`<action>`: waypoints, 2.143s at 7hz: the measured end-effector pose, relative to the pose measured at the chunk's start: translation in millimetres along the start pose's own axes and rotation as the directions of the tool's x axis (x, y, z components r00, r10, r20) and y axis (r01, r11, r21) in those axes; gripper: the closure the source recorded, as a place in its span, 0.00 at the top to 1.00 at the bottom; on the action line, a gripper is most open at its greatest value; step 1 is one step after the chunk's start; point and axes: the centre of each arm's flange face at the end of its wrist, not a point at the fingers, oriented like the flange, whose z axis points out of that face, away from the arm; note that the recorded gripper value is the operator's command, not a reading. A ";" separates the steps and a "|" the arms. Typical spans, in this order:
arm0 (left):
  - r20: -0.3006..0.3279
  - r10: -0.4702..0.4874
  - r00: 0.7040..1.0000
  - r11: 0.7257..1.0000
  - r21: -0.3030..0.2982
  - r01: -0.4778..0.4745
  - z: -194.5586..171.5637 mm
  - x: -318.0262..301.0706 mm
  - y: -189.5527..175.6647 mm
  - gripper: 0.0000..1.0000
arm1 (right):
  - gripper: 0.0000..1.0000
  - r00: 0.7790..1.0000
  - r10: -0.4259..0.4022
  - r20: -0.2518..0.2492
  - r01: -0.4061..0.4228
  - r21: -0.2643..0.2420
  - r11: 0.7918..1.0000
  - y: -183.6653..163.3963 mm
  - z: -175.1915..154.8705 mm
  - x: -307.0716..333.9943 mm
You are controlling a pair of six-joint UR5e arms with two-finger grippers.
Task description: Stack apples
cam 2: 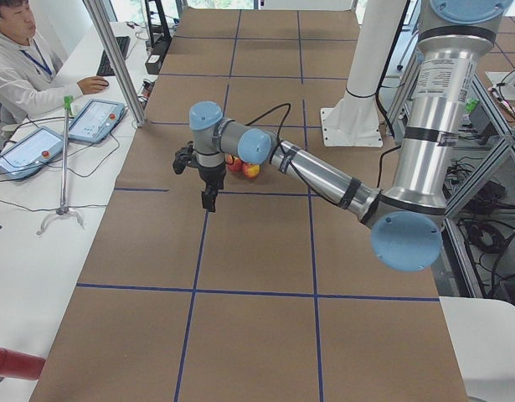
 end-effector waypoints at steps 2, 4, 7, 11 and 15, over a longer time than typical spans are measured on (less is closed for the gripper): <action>0.005 0.070 0.998 0.997 -0.012 -0.070 17.9 -136.5 55.2 1.00 | 1.00 1.000 0.000 0.000 0.000 0.000 1.000 0.0 0.0 0.0; 0.001 0.117 0.993 0.993 -0.031 -0.117 30.2 -205.8 94.3 1.00 | 1.00 1.000 0.000 0.000 0.000 0.000 1.000 0.0 0.0 0.0; -0.005 0.116 0.993 0.992 -0.044 -0.116 35.4 -219.6 94.0 1.00 | 1.00 1.000 0.000 0.000 0.000 0.000 1.000 0.0 0.0 0.0; -0.005 0.112 0.994 0.993 -0.044 -0.113 33.7 -218.5 94.8 1.00 | 1.00 1.000 0.000 0.000 0.000 0.000 1.000 0.0 0.0 0.0; -0.008 -0.103 0.995 0.992 -0.081 0.102 36.8 -219.4 101.3 1.00 | 1.00 1.000 0.000 0.000 0.000 0.000 1.000 0.0 0.0 0.0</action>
